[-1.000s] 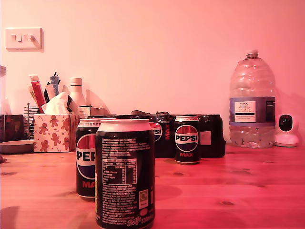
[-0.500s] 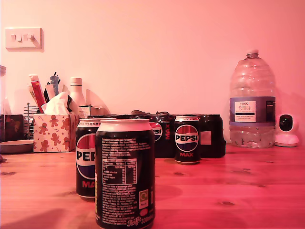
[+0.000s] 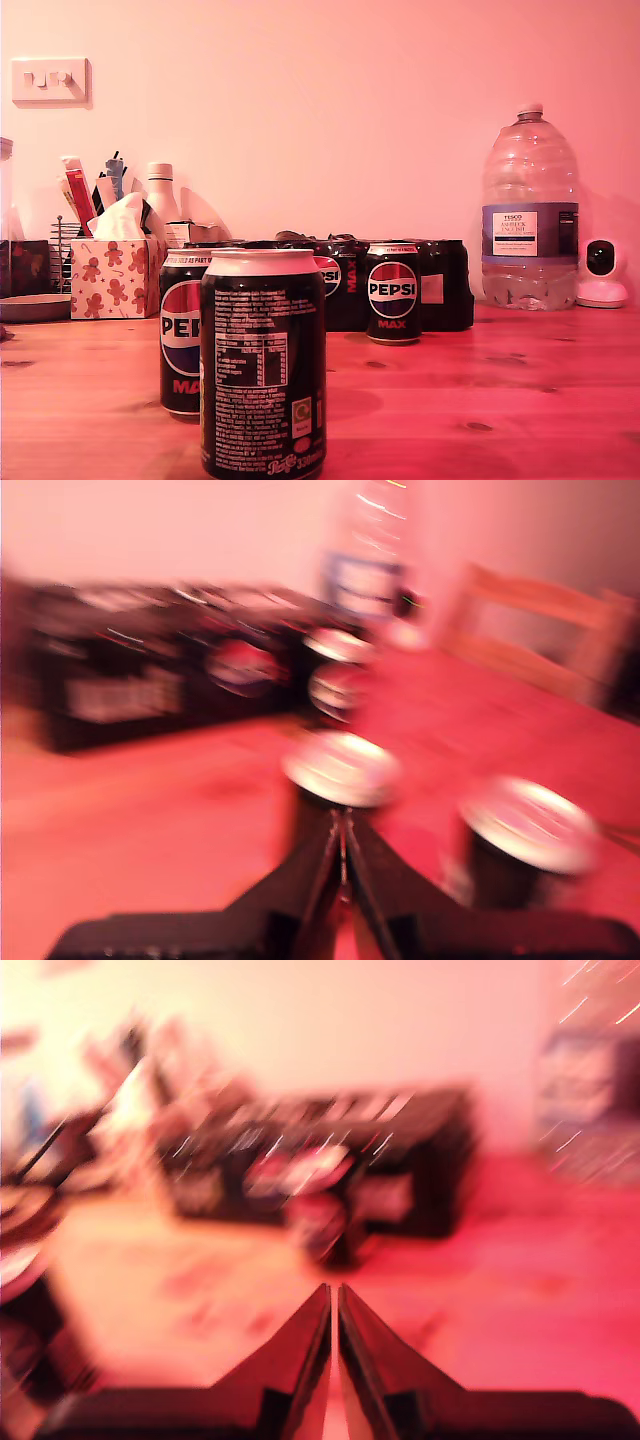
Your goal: Stack up the Pepsi cans on top of each other
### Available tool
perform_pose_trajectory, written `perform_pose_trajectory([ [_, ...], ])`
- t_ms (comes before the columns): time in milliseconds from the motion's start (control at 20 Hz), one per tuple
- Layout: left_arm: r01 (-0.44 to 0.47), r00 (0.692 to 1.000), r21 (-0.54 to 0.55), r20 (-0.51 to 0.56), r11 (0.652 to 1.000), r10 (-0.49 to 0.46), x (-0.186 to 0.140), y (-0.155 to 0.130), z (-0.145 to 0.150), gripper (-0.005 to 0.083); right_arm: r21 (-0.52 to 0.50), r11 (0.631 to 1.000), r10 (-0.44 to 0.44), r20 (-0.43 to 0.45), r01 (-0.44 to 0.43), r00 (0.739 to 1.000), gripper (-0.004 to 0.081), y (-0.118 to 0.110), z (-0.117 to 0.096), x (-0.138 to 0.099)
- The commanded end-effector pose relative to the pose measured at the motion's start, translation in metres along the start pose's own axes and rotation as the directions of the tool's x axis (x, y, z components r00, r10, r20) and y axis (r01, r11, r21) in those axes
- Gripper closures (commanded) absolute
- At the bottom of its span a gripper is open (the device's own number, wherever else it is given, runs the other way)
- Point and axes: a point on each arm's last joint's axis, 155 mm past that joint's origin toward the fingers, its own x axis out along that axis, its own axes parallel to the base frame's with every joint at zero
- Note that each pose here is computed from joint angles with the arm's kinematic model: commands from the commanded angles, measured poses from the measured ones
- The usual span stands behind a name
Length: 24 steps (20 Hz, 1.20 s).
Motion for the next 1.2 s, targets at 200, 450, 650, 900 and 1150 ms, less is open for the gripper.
perform_pose_trajectory([
  [200,0.201,0.970,-0.036,-0.132,0.979,-0.204,-0.001,-0.047,-0.035,0.0792,0.004,0.989,0.149,-0.026,-0.149,0.988,0.0783,0.036,-0.005,-0.002],
  [450,0.285,0.947,-0.020,-0.152,0.958,-0.284,-0.003,-0.072,-0.040,0.0783,0.008,0.966,0.258,-0.074,-0.258,0.963,0.0783,0.064,-0.016,-0.005],
  [650,0.276,0.947,-0.066,-0.151,0.959,-0.283,-0.002,-0.077,-0.040,0.0585,0.009,0.965,0.263,-0.106,-0.264,0.959,0.0783,0.067,-0.024,-0.004],
  [900,0.314,0.944,-0.042,-0.095,0.948,-0.317,0.000,-0.090,-0.025,0.0189,0.011,0.965,0.263,-0.125,-0.264,0.957,0.0783,0.068,-0.028,-0.003],
  [1150,0.277,0.950,-0.040,-0.140,0.960,-0.280,0.006,-0.088,-0.036,0.0111,0.010,0.967,0.252,-0.128,-0.253,0.959,0.0783,0.066,-0.029,-0.002],
])
